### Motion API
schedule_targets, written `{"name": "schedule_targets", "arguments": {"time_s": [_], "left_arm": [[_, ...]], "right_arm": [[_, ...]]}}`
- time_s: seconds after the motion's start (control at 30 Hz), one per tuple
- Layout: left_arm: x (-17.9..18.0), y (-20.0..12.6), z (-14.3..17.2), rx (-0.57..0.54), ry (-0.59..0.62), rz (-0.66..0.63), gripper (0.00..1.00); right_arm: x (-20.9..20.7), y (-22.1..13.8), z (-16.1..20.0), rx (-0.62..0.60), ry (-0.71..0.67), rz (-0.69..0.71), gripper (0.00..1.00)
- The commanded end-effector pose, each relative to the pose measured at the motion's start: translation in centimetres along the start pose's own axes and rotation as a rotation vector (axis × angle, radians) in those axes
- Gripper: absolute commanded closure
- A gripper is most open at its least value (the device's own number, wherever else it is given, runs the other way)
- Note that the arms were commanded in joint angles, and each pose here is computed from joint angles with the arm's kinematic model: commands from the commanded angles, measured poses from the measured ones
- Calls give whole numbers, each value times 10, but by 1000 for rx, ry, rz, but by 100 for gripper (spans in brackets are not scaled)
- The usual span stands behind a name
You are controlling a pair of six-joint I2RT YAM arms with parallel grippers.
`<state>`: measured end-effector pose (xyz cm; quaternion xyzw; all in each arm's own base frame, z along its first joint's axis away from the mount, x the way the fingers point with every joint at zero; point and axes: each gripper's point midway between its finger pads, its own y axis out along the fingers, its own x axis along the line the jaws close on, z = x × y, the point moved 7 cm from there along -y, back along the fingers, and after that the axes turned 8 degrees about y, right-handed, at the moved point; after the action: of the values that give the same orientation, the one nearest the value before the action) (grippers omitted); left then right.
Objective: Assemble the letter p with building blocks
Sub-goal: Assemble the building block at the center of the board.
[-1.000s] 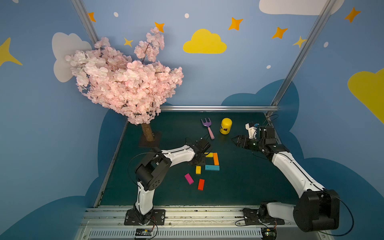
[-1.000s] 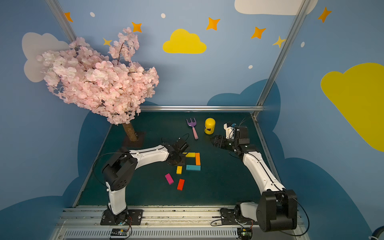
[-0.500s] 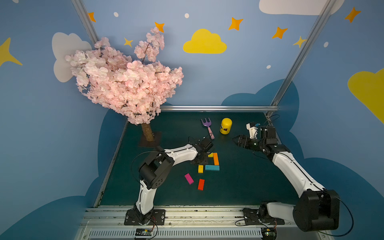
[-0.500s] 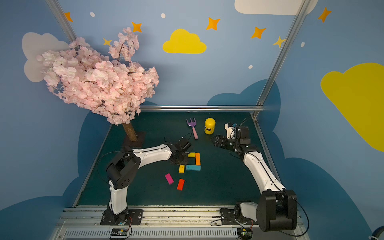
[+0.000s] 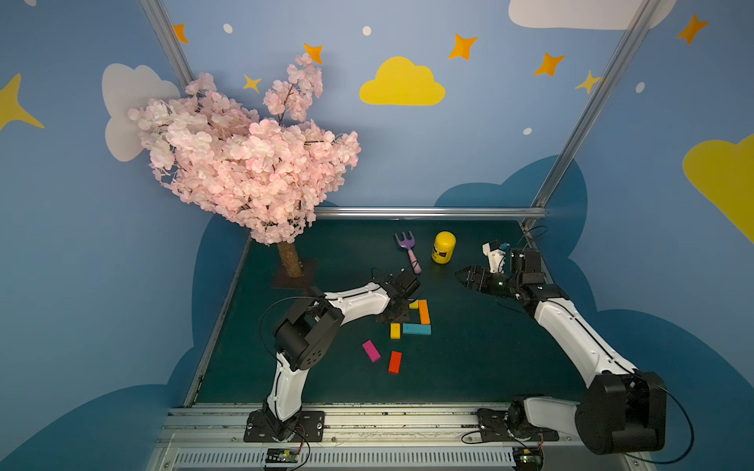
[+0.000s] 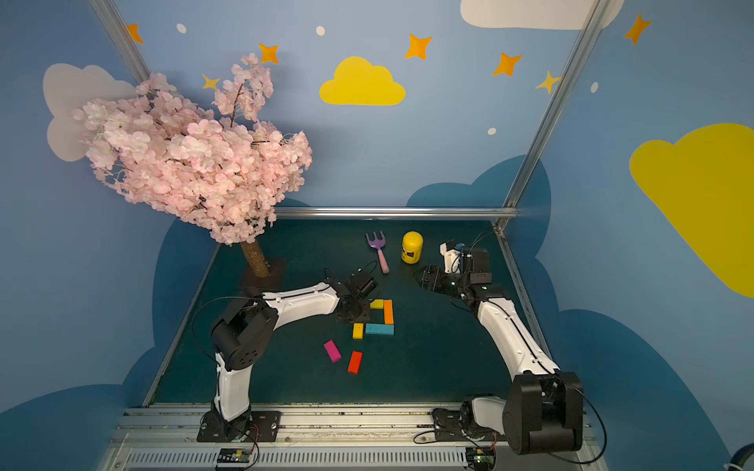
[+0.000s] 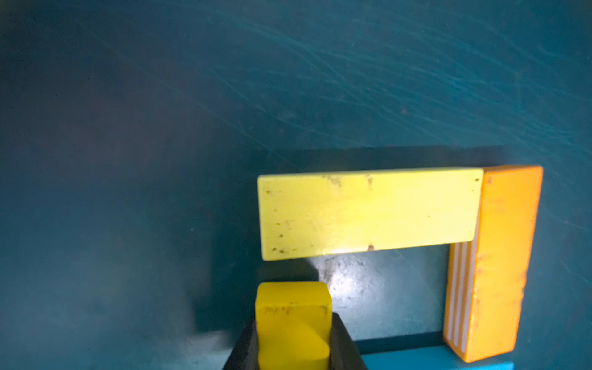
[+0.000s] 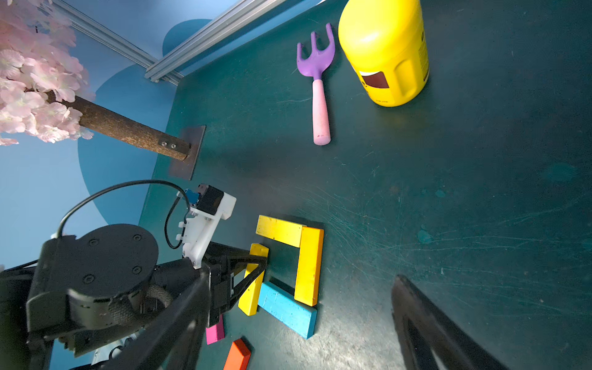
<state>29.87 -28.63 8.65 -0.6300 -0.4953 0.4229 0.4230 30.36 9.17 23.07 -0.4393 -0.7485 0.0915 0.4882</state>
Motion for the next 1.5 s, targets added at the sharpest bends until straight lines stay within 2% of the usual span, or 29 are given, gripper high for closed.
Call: {"name": "schedule_targets", "arguments": {"time_s": [0.0,1.27,1.37,1.47], "left_arm": [[9,18,8,39,-12,-64,82],[8,28,-3,56,36,-135,81],[10,29,0,61,32,-138,78],[10,30,1,63,31,-138,68]], "right_arm": [[-4,2,3,8,8,-5,12],[-6,3,4,19,21,-8,12],[-6,4,4,22,24,-10,12],[-6,4,5,23,24,-9,12]]}}
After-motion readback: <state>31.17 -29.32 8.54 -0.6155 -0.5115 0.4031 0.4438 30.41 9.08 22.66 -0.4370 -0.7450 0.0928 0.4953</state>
